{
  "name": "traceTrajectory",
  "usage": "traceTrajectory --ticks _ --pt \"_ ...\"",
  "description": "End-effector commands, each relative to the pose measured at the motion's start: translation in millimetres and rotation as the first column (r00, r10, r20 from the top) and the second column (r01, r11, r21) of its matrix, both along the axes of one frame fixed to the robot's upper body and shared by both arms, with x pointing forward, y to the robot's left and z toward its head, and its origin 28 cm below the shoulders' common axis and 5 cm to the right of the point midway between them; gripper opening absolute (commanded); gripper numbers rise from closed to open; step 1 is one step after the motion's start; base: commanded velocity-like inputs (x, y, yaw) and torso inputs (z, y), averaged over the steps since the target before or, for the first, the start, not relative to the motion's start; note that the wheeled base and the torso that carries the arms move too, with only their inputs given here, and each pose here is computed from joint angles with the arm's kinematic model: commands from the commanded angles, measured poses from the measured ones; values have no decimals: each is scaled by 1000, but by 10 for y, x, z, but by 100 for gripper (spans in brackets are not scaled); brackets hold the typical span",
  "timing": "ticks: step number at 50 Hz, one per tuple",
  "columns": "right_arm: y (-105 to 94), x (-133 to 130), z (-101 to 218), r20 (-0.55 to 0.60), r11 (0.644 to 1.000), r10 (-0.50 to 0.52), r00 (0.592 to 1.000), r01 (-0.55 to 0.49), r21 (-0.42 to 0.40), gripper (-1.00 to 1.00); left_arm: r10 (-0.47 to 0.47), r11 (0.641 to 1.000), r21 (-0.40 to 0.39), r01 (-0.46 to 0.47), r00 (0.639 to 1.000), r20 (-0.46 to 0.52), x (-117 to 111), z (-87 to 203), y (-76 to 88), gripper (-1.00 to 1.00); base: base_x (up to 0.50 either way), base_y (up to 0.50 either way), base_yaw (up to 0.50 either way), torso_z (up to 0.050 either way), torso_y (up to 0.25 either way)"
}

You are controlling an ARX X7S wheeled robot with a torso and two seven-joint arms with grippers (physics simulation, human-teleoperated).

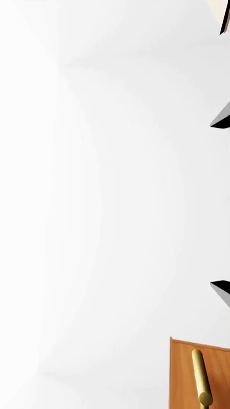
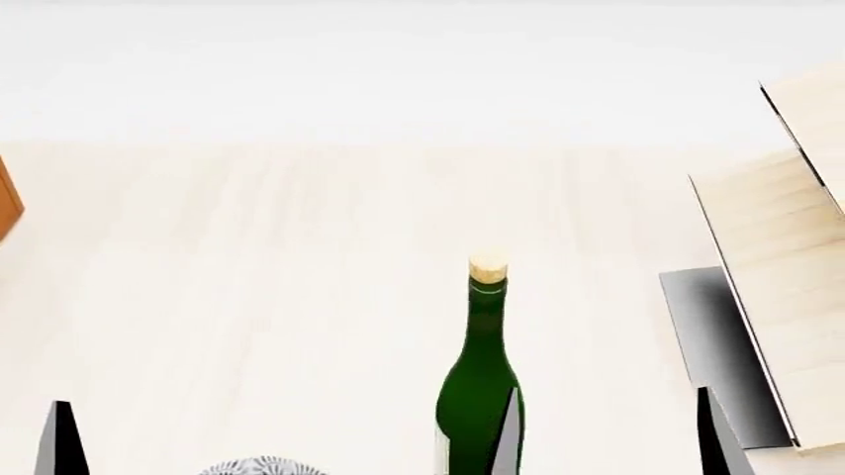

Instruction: Put the wine bottle on the wine rack.

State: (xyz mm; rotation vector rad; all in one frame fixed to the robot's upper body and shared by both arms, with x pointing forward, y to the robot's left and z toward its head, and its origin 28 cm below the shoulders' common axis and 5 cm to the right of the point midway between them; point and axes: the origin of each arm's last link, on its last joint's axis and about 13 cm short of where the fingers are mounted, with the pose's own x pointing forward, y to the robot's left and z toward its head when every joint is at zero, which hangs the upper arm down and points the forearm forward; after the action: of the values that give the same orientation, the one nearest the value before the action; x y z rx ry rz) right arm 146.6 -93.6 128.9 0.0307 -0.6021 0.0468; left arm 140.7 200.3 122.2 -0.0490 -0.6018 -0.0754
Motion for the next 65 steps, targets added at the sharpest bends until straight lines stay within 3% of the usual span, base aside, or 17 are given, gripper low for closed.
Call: traceTrajectory --ticks 1,65 --pt "-4 9 0 -2 1000 -2 1000 2 -1 100 0 1000 0 0 1000 -1 7 -5 2 100 0 -102 0 0 0" --pt "10 7 -15 -6 1000 5 1000 -5 -7 100 -1 1000 -1 1 1000 1 2 1 -6 100 0 -102 0 0 0"
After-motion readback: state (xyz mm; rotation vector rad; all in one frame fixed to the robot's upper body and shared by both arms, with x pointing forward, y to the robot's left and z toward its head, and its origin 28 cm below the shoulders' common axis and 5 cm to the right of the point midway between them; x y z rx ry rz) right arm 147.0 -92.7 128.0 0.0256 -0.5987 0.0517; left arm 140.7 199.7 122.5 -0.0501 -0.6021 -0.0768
